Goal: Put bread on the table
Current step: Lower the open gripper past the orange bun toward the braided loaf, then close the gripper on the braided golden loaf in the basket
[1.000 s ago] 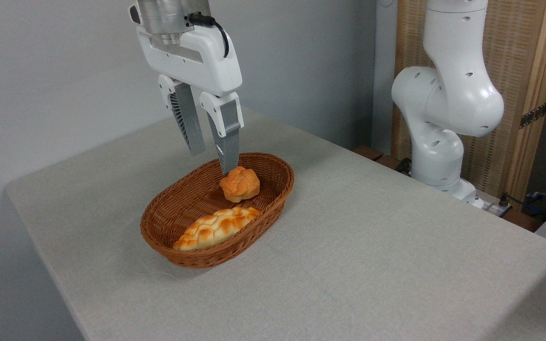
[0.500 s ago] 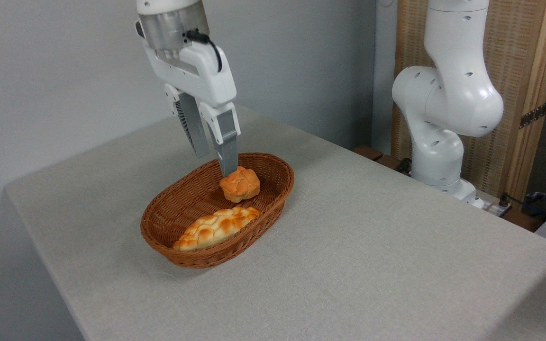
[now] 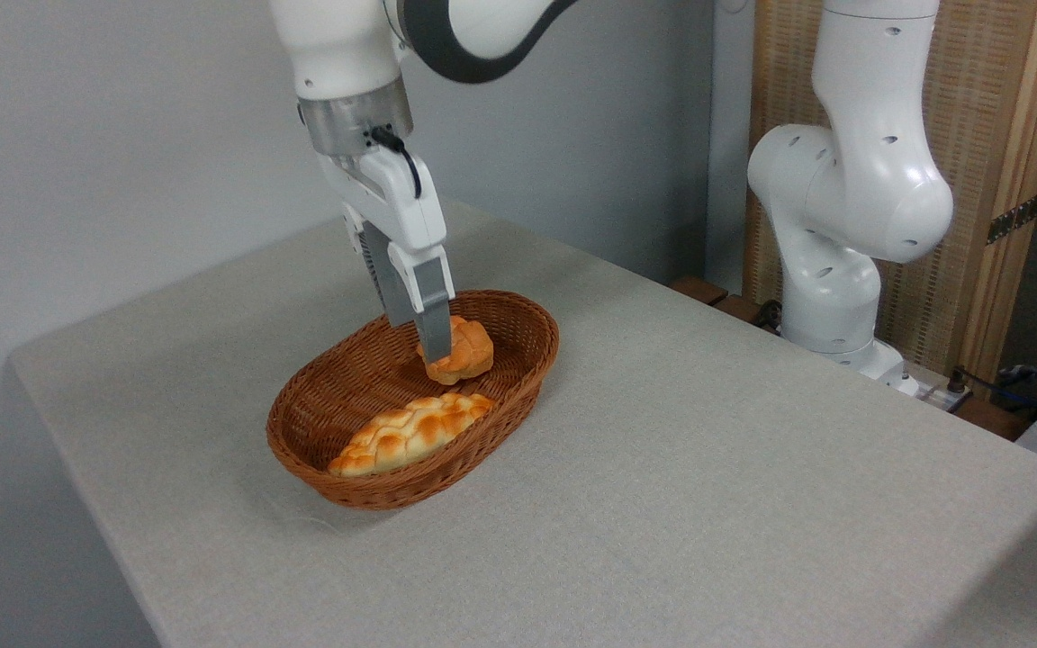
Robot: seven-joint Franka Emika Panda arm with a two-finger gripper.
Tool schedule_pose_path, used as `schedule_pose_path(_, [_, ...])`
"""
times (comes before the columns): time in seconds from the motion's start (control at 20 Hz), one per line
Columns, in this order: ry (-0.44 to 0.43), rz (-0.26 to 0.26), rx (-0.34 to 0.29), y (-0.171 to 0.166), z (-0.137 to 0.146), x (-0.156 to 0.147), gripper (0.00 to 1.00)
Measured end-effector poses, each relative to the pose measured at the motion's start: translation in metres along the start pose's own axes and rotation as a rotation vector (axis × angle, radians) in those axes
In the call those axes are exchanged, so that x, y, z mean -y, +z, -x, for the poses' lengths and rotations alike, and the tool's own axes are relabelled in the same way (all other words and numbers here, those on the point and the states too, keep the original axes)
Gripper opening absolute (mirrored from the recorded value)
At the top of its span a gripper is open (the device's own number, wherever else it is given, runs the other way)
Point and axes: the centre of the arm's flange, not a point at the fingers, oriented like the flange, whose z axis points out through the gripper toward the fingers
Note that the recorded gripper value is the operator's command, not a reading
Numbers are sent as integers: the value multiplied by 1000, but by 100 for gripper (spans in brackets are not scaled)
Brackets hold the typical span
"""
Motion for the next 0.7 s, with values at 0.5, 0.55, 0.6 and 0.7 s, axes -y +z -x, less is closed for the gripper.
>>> schedule_pose_path(0.5, [16, -33, -22, 47, -4, -1, 100])
schedule_pose_path(0.55, [17, -39, -20, 49, -4, 0, 100])
schedule_pose_path(0.6, [21, -48, -14, 52, -3, 2, 100])
schedule_pose_path(0.7, [27, -52, 4, 58, -1, 3, 100])
